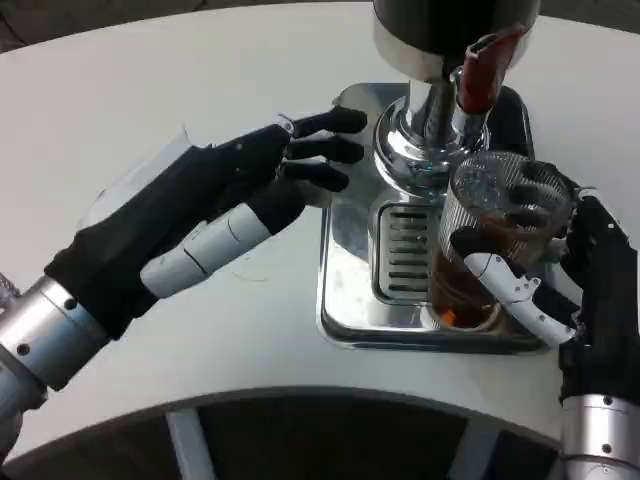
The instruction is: Grasp the cup under the faucet to collect the drink, then remove the cup.
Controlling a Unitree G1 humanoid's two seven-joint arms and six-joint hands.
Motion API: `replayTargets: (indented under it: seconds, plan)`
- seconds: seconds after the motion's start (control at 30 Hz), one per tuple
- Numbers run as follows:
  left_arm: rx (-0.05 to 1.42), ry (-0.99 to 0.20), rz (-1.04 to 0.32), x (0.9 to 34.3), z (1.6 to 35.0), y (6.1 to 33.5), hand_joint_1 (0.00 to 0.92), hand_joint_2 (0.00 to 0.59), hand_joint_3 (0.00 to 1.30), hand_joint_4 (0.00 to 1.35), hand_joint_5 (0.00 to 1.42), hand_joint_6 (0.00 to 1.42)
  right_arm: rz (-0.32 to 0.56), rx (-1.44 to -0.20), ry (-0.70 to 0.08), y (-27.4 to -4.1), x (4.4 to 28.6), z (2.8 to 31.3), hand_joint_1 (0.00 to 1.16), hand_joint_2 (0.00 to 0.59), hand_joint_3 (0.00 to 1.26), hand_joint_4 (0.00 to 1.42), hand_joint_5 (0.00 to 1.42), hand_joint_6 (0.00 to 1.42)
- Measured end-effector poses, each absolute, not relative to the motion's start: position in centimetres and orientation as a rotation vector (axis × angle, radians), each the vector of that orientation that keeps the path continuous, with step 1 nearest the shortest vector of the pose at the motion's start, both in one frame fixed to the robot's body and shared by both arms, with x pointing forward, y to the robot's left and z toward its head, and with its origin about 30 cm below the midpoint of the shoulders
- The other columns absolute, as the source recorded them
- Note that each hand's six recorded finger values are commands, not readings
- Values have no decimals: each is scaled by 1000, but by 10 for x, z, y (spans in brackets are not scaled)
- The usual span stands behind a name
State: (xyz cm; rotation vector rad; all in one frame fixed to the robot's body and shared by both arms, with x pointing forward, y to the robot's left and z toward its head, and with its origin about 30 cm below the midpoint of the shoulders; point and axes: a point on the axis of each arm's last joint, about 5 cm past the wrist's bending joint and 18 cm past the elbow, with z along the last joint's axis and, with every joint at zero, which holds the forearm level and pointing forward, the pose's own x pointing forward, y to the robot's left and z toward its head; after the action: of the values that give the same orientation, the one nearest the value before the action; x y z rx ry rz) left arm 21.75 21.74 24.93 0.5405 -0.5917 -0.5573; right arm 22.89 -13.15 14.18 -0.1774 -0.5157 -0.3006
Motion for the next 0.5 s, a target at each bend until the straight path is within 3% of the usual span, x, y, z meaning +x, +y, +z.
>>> replayTargets:
  seconds: [0.5]
  plan:
    - [615,-468,-507,210,231,226,0,95,223,236,289,310,-289,-193,-521,-136,218,141,768,212,762,878,1007,826]
